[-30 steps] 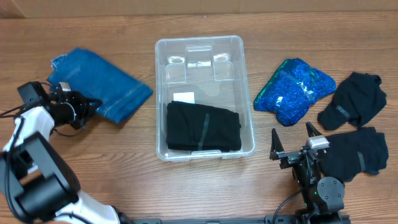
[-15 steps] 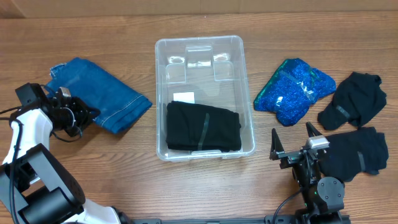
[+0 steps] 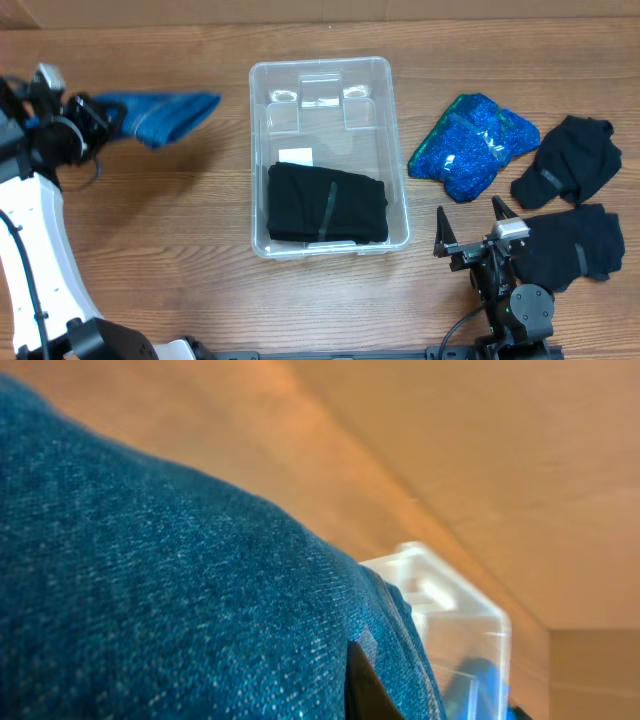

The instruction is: Pack container

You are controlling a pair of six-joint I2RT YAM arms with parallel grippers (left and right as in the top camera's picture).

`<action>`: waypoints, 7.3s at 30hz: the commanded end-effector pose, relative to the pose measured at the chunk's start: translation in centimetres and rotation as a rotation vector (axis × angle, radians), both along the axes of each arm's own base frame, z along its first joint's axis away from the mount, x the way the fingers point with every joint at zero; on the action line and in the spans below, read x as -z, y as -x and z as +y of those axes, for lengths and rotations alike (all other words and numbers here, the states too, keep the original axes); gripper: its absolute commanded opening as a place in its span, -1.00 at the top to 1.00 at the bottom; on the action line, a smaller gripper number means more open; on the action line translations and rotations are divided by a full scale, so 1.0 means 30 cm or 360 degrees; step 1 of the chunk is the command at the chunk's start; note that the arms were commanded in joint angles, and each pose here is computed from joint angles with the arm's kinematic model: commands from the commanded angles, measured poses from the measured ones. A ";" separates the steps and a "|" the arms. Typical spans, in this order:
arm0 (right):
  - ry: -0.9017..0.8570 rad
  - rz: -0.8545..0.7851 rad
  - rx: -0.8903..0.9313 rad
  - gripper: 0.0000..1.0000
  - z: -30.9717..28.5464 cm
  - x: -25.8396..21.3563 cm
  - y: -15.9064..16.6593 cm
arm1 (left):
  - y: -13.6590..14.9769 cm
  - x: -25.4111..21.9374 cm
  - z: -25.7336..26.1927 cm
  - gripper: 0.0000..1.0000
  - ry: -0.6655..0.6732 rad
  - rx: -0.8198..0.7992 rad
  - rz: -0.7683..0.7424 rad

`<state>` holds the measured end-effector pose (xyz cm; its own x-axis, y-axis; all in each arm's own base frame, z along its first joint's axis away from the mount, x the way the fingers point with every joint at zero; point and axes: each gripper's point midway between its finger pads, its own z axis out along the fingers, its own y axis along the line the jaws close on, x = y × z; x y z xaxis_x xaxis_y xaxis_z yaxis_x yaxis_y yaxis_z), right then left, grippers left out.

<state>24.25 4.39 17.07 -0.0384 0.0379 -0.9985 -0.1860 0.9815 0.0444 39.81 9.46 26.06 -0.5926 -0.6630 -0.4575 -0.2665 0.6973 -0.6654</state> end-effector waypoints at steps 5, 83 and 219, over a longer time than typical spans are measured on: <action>0.0006 -0.0001 0.0016 -1.00 -0.005 0.008 -0.002 | -0.068 -0.575 -0.358 0.92 -0.0043 0.0309 -0.0654; 0.0006 -0.0001 0.0016 -1.00 -0.005 0.008 -0.002 | 0.208 -0.382 -1.061 0.92 -0.0202 0.2300 -0.1515; 0.0006 -0.0001 0.0016 -1.00 -0.005 0.008 -0.002 | 0.242 -0.369 -0.646 0.92 -0.1410 0.0928 -0.0157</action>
